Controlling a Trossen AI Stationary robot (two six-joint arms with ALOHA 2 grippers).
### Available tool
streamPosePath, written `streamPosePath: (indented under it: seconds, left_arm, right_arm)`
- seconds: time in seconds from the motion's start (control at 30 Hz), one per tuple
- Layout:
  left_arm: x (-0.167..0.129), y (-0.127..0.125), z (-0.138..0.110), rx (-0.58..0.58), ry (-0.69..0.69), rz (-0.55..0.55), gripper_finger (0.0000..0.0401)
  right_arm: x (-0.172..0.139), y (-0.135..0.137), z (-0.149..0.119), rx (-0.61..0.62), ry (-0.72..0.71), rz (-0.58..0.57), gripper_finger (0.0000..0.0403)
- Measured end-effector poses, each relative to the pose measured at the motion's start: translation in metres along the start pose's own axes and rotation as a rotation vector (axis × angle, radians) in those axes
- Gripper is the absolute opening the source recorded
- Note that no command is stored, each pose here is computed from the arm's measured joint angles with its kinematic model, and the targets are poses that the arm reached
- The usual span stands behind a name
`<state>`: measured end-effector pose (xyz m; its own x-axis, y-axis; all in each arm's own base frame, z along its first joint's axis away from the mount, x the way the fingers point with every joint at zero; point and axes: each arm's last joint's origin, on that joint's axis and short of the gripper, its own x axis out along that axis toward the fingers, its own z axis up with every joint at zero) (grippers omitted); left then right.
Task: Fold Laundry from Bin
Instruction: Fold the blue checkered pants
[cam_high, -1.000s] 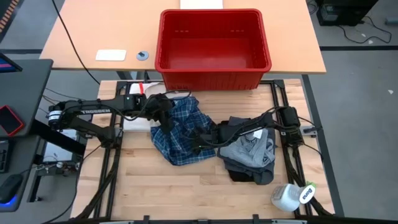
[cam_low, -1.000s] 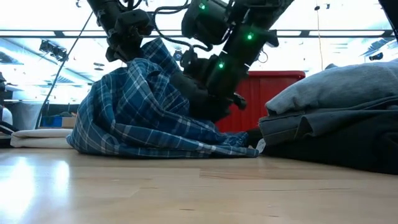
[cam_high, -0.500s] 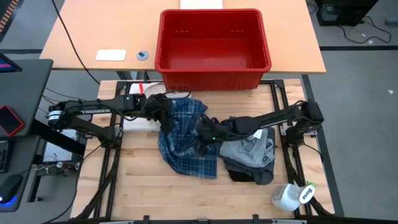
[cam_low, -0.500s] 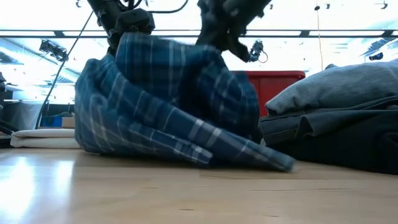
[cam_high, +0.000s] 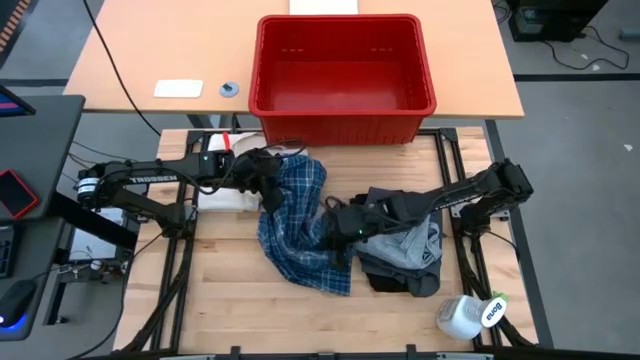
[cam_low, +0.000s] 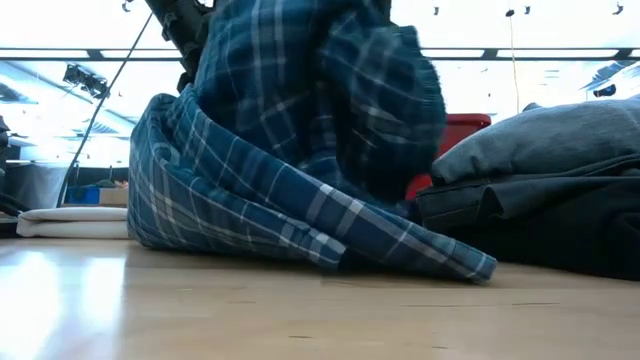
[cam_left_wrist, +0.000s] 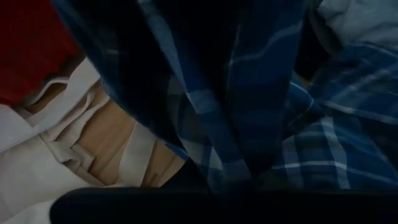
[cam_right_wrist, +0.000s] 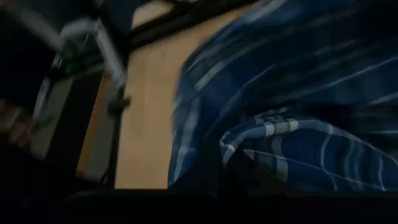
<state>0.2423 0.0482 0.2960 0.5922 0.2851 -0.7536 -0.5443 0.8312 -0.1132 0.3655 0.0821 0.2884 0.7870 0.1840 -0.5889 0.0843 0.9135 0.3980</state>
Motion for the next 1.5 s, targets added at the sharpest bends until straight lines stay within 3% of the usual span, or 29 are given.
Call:
streamPosePath:
  seconds: [0.13,0.23,0.37,0.47,0.63,0.77,0.87,1.03,1.17,1.33,1.5]
  left_arm:
    - [0.0,0.0,0.0,0.0,0.0,0.0,0.0014]
    - [0.0,0.0,0.0,0.0,-0.004,-0.001,0.0014]
    - [0.0,0.0,0.001,-0.001,-0.008,-0.003,0.0014]
    - [0.0,-0.001,0.001,-0.002,-0.002,-0.017,0.0014]
    - [0.0,-0.001,0.0,0.0,0.005,-0.034,0.0014]
    - [-0.002,-0.001,0.0,0.006,0.002,-0.04,0.0014]
    - [-0.009,0.0,0.001,0.022,-0.021,-0.052,0.0014]
    - [-0.017,0.001,0.001,0.024,-0.044,-0.062,0.0014]
    - [-0.022,0.003,0.0,0.026,-0.049,-0.065,0.0014]
    - [-0.034,0.007,-0.007,0.03,-0.022,-0.066,0.0014]
    - [-0.049,0.012,-0.025,0.077,0.062,0.022,0.0014]
  right_arm:
    - [0.009,0.011,-0.019,-0.064,0.097,-0.009,0.0007]
    - [0.032,0.011,-0.039,-0.082,0.181,-0.064,0.0009]
    - [0.068,0.002,-0.063,0.002,0.235,-0.18,0.0025]
    - [0.089,-0.006,-0.078,0.097,0.29,-0.204,0.0048]
    - [0.12,-0.02,-0.096,0.137,0.331,-0.206,0.0115]
    - [0.119,-0.03,-0.09,0.22,0.37,-0.155,0.0172]
    - [0.1,-0.026,-0.073,0.216,0.309,-0.181,0.0196]
    - [0.055,-0.016,-0.047,0.193,0.174,-0.289,0.0203]
    - [0.042,-0.015,-0.041,0.111,0.092,-0.393,0.0202]
    - [0.068,-0.04,-0.051,0.067,0.182,-0.452,0.0201]
    - [0.097,-0.06,-0.062,0.02,0.241,-0.446,0.0201]
